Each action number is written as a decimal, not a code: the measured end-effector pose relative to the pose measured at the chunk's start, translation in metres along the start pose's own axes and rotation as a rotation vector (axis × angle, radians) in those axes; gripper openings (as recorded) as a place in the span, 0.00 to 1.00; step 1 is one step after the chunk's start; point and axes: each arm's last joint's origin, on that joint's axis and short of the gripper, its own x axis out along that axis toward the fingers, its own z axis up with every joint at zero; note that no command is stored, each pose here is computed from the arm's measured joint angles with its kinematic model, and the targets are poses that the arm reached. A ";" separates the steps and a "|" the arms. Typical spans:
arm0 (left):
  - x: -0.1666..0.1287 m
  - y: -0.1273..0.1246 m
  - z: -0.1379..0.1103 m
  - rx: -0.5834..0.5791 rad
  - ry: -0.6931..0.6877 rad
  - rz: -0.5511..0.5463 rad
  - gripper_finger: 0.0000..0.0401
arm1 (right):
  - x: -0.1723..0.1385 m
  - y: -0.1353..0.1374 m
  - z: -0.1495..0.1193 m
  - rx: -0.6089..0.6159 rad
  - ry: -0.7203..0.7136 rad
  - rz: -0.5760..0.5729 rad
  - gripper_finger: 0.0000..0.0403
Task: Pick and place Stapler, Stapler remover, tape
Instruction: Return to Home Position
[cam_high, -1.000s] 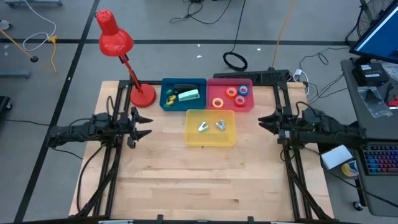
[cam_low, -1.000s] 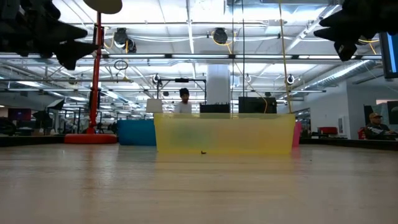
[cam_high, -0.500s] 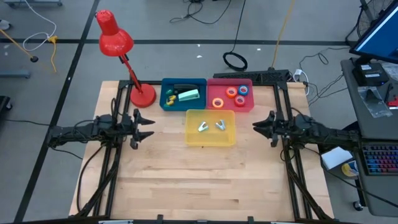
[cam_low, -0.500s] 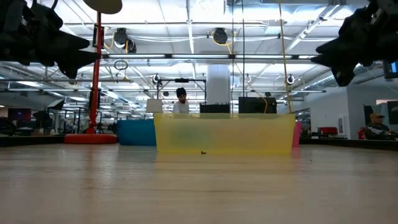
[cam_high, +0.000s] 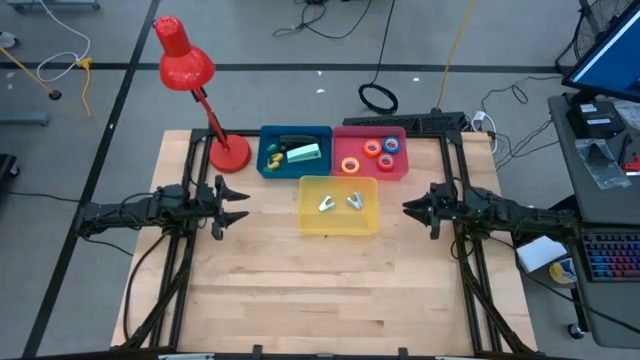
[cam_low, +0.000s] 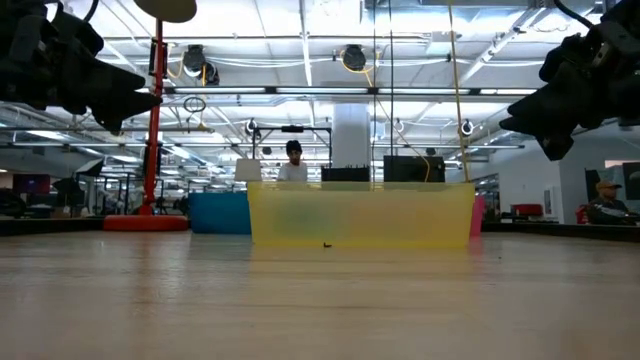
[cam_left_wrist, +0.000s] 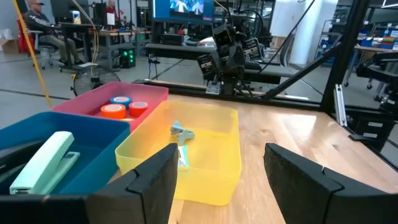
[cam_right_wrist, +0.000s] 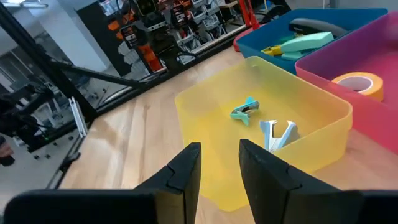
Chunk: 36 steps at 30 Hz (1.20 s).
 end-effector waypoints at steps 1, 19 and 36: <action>0.000 0.000 0.000 0.001 0.000 0.000 0.60 | 0.000 0.000 0.000 -0.010 0.003 -0.001 0.25; 0.000 0.000 -0.001 -0.023 0.006 0.000 0.60 | 0.000 0.000 -0.001 -0.034 0.008 -0.003 0.25; 0.000 0.000 0.001 -0.024 -0.014 -0.001 0.60 | 0.004 -0.005 -0.009 -0.107 0.033 -0.014 0.25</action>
